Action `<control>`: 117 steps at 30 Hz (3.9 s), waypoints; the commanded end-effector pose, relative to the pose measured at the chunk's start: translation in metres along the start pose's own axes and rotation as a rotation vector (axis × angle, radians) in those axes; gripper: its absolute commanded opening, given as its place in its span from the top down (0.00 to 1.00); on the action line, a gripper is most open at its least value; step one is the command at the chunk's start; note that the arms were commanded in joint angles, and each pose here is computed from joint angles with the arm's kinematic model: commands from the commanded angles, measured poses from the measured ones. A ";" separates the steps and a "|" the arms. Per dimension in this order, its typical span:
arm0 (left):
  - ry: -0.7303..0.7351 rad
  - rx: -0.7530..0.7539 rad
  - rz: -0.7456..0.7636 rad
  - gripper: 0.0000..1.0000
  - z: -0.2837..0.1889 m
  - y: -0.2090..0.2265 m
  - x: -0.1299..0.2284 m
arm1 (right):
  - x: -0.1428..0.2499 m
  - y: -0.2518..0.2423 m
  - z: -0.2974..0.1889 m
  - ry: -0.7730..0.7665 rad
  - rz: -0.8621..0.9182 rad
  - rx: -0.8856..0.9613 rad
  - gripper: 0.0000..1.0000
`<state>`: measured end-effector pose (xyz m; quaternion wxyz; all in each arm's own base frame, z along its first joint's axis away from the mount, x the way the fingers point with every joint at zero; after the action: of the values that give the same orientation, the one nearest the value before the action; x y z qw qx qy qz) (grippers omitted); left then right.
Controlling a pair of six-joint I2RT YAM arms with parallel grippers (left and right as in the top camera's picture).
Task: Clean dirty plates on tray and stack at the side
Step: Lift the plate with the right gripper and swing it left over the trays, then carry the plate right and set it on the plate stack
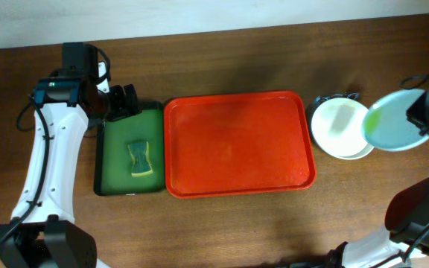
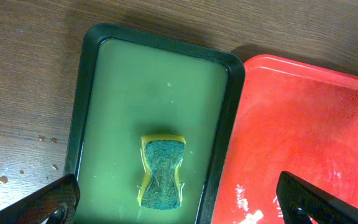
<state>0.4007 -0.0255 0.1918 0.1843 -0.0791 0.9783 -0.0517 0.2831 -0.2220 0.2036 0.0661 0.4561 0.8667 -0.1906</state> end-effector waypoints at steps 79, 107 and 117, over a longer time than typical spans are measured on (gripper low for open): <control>-0.196 -0.070 -0.524 0.01 -0.072 0.163 -0.018 | 0.238 0.319 -0.167 -0.147 -0.632 -0.774 0.96; -0.196 -0.070 -0.524 0.01 -0.072 0.163 -0.018 | 0.079 0.111 0.023 0.352 -0.352 -0.778 0.16; -0.196 -0.070 -0.524 0.01 -0.072 0.163 -0.018 | 0.141 0.163 -0.015 0.382 -0.663 -0.762 0.02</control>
<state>0.3677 0.1435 0.2319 0.2403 -0.3366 0.9091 -0.0508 0.3317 -0.0307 0.1236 -0.0101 0.1471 0.9659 0.2128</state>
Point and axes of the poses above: each gripper's point midway between its finger pads, its own z axis out along the fingers, its own y axis along the line the jaws close on, x = y × z, the point moved 1 cm from there along -z, back along the fingers, and after that the axes turned 3 degrees about z, right-handed, at the moved point
